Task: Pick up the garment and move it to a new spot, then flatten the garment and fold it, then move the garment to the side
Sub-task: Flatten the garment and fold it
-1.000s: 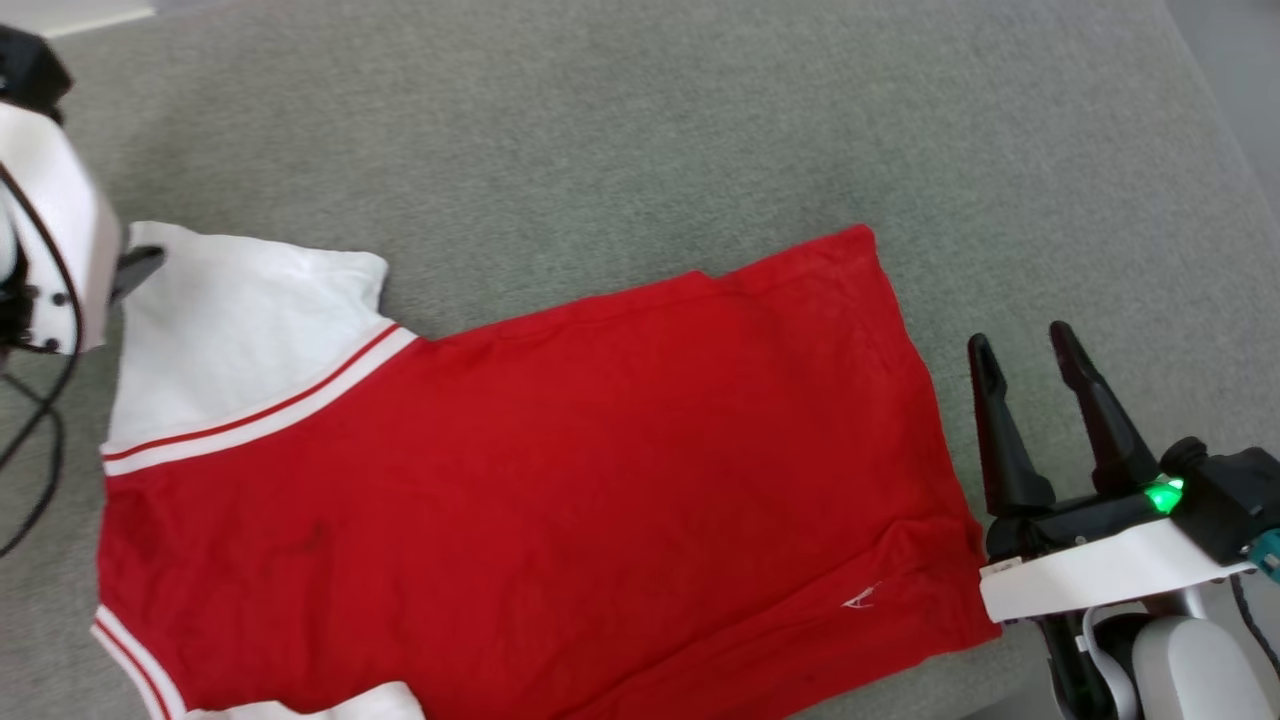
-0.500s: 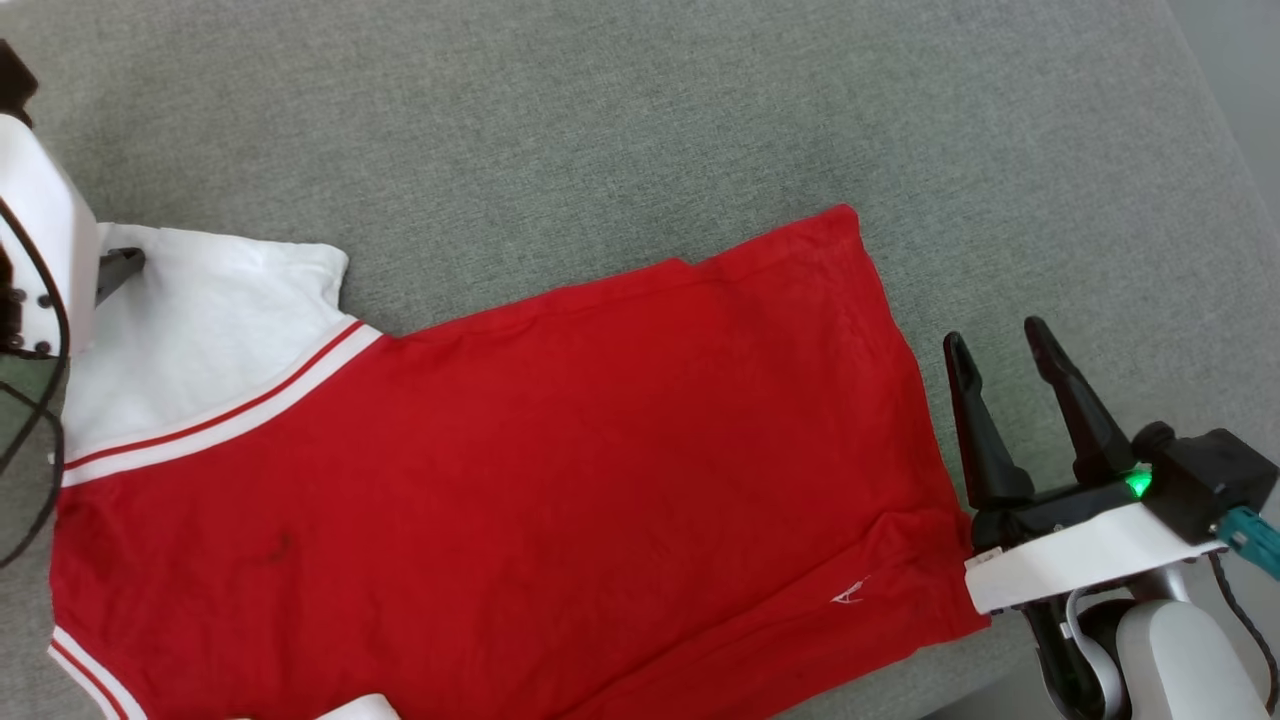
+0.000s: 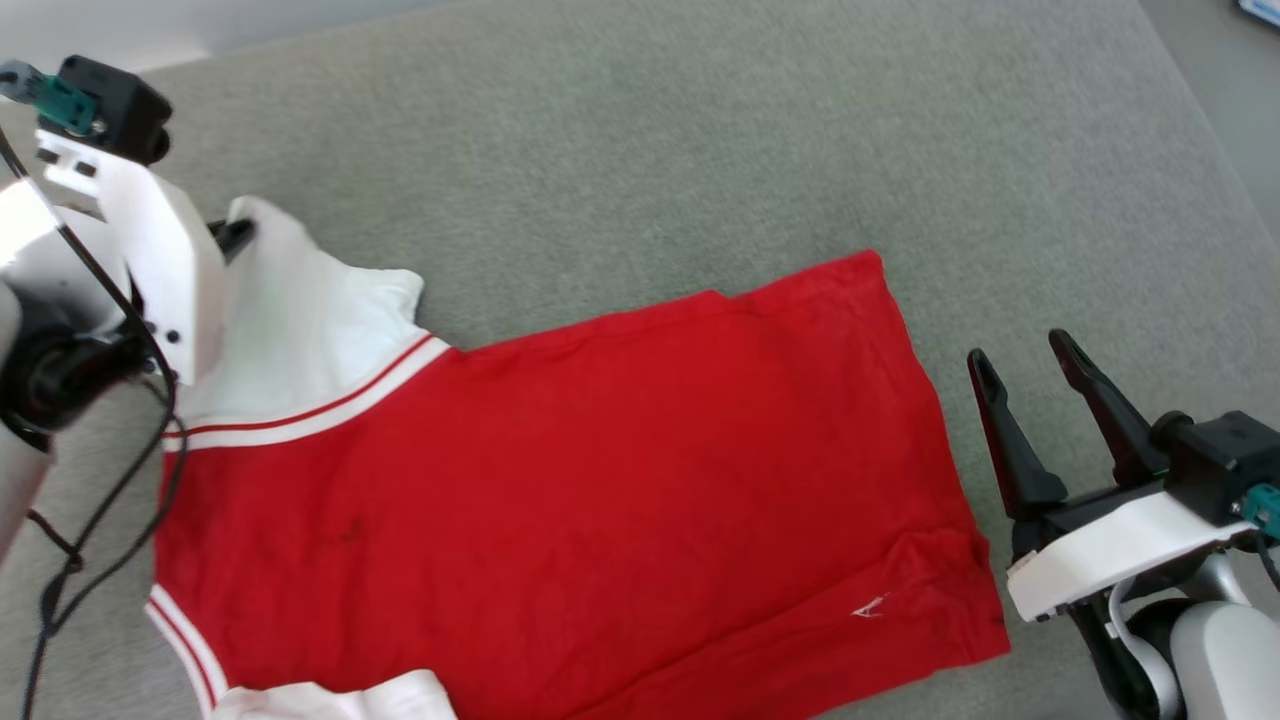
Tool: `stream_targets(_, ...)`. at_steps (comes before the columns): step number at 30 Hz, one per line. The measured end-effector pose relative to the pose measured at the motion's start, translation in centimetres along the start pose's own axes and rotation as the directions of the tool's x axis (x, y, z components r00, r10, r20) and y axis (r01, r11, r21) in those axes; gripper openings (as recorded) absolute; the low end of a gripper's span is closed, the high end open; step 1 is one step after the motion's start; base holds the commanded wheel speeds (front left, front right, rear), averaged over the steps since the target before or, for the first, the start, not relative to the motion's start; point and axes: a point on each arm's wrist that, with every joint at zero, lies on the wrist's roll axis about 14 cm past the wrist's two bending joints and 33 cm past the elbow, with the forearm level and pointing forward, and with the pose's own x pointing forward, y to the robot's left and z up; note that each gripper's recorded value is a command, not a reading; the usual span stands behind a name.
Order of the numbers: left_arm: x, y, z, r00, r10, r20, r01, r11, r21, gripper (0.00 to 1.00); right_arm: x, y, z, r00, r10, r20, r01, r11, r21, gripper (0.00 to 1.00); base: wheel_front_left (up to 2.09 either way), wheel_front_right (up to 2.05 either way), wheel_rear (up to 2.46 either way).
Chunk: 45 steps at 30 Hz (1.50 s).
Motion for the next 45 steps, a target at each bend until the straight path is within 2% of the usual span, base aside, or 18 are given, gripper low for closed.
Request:
stream_targets(7, -4.4, -2.0, 2.7, 0.982, -0.024, 0.186, 0.011, 0.998, 0.067, 0.0, 0.4, 0.5, -0.2, 0.983, 0.086, -0.159, -0.099, 0.992, -0.074, 1.0, 0.0, 0.0, 0.0)
stream_targets(12, -6.9, -3.3, 1.9, 0.976, -0.048, 0.214, 0.026, 0.994, 0.105, 0.0, 2.1, 0.5, -0.2, 0.946, 0.121, -0.3, -0.148, 0.987, -0.067, 1.0, 0.0, 0.0, 0.0)
stream_targets(15, -8.3, -4.0, 1.9, 0.967, -0.067, 0.246, 0.037, 0.991, 0.125, 0.0, 3.2, 0.2, -0.6, 0.905, 0.118, -0.409, -0.185, 0.974, -0.128, 1.0, 0.0, 0.0, 0.0)
stream_targets(19, -9.5, -4.7, 1.1, 0.962, -0.074, 0.262, 0.036, 0.989, 0.147, 0.0, 4.6, 0.6, -1.6, 0.835, 0.121, -0.536, -0.216, 0.969, -0.118, 1.0, 0.0, 0.0, 0.0)
stream_targets(22, -10.0, -5.2, 0.8, 0.956, -0.082, 0.282, 0.042, 0.988, 0.146, 0.0, 5.9, 0.0, -2.3, 0.79, 0.075, -0.608, -0.222, 0.96, -0.169, 1.0, 0.0, 0.0, 0.0)
stream_targets(27, -10.8, -5.6, -0.2, 0.951, -0.079, 0.298, 0.041, 0.991, 0.131, 0.0, 7.2, 0.1, -5.0, 0.684, 0.034, -0.729, -0.244, 0.952, -0.184, 1.0, 0.0, 0.0, 0.0)
stream_targets(35, -11.4, -6.0, -1.7, 0.949, -0.069, 0.307, 0.035, 0.993, 0.114, 0.0, 8.8, 2.1, -8.4, 0.585, 0.049, -0.809, -0.319, 0.932, -0.174, 1.0, 0.0, 0.0, 0.0)
stream_targets(42, -11.5, -5.9, -3.1, 0.952, -0.057, 0.301, 0.032, 0.996, 0.085, 0.0, 8.9, 2.8, -11.0, 0.526, 0.047, -0.849, -0.368, 0.913, -0.177, 1.0, 0.0, 0.0, 0.0)
stream_targets(43, -11.4, -5.9, -3.4, 0.954, -0.054, 0.293, 0.032, 0.996, 0.079, 0.0, 8.9, 2.8, -11.2, 0.522, 0.048, -0.851, -0.372, 0.911, -0.177, 0.88, 0.0, 0.0, 0.0)
stream_targets(44, -11.4, -5.8, -3.8, 0.957, -0.051, 0.287, 0.031, 0.997, 0.073, 0.0, 9.0, 2.8, -11.4, 0.522, 0.05, -0.851, -0.373, 0.911, -0.176, 0.2, 0.0, 0.0, 0.0)
stream_targets(45, -11.4, -5.8, -3.9, 0.957, -0.049, 0.286, 0.03, 0.997, 0.07, 0.0, 9.0, 3.0, -11.4, 0.53, 0.059, -0.846, -0.376, 0.911, -0.172, 0.0, 0.0, 0.0, 0.0)
